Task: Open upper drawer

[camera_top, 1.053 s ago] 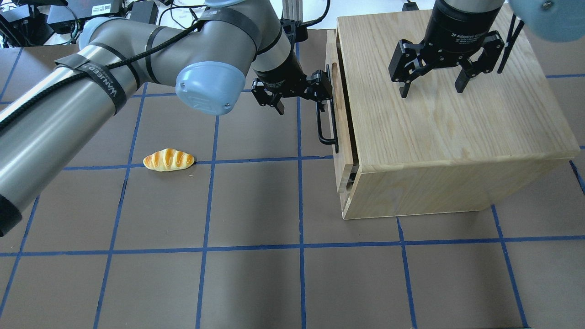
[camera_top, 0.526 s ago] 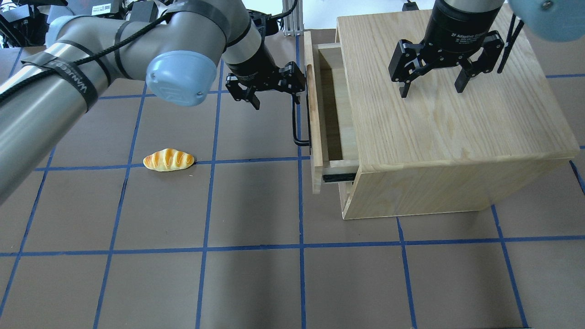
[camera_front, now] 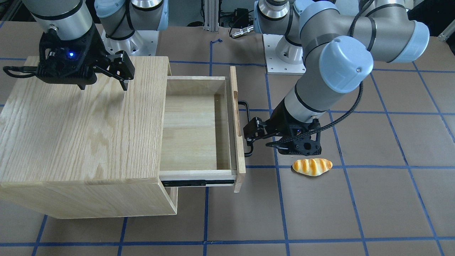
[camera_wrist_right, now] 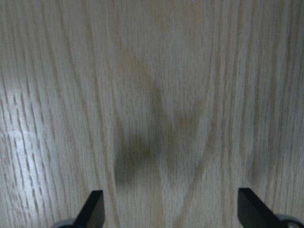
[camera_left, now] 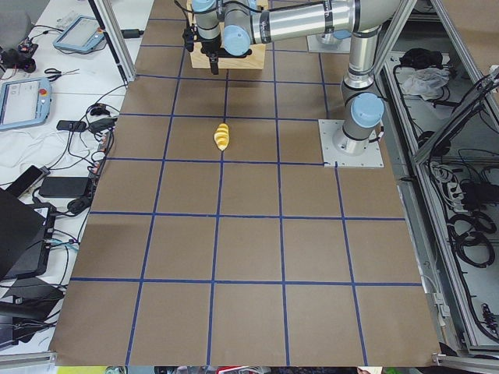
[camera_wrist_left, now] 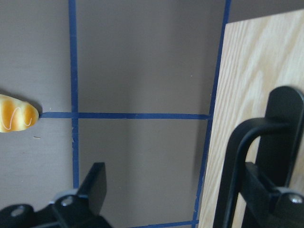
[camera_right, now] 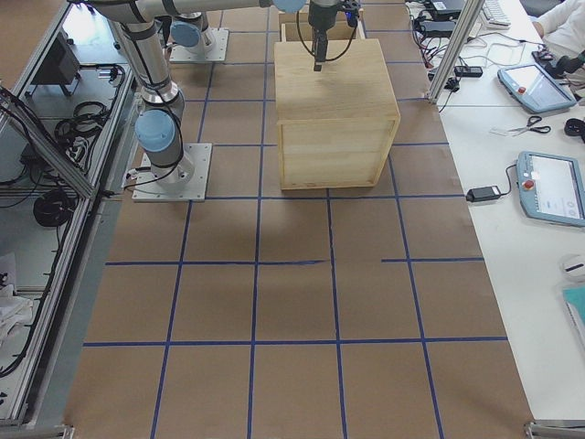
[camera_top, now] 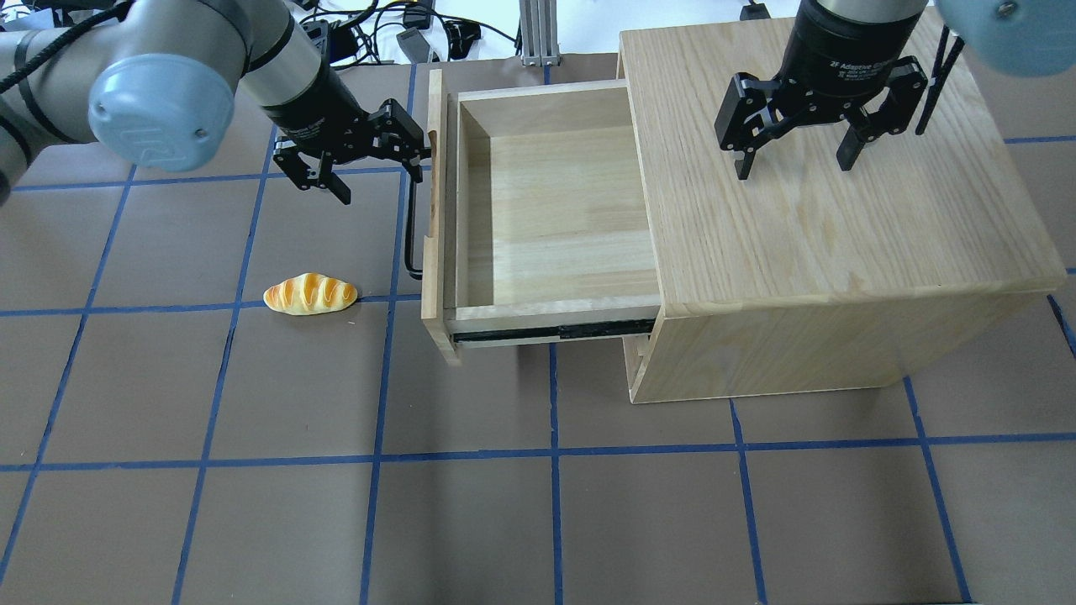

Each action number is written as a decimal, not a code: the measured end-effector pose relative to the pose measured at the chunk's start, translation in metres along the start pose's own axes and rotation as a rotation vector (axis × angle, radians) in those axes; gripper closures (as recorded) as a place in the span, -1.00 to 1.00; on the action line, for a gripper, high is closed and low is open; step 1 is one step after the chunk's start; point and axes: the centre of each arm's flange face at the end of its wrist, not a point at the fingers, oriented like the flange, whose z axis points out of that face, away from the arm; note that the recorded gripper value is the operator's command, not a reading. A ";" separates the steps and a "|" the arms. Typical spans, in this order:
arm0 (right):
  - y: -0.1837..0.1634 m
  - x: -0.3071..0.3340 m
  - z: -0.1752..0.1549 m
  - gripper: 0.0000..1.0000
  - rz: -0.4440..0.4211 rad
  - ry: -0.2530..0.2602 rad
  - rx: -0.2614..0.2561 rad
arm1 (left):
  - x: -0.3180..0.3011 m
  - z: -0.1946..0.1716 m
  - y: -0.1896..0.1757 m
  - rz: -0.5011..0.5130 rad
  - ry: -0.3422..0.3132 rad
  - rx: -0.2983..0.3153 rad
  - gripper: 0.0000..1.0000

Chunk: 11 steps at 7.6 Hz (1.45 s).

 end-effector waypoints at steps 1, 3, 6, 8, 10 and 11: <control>0.000 0.000 0.000 -1.00 0.000 0.000 0.000 | -0.010 -0.008 0.003 -0.008 -0.027 0.002 -1.00; 0.000 0.000 0.000 -1.00 0.000 0.000 0.000 | -0.009 -0.046 0.027 -0.005 -0.093 0.007 -1.00; 0.000 0.000 0.000 -1.00 0.000 0.000 0.001 | 0.004 -0.109 0.079 0.016 -0.156 0.082 -1.00; 0.000 0.000 0.000 -1.00 0.000 0.000 0.001 | 0.009 -0.121 0.104 0.038 -0.201 0.100 -1.00; 0.000 0.000 0.000 -1.00 -0.001 0.000 0.000 | 0.010 -0.125 0.114 0.047 -0.215 0.106 -1.00; 0.000 0.000 0.000 -1.00 0.000 0.000 0.000 | 0.011 -0.126 0.115 0.049 -0.217 0.108 -1.00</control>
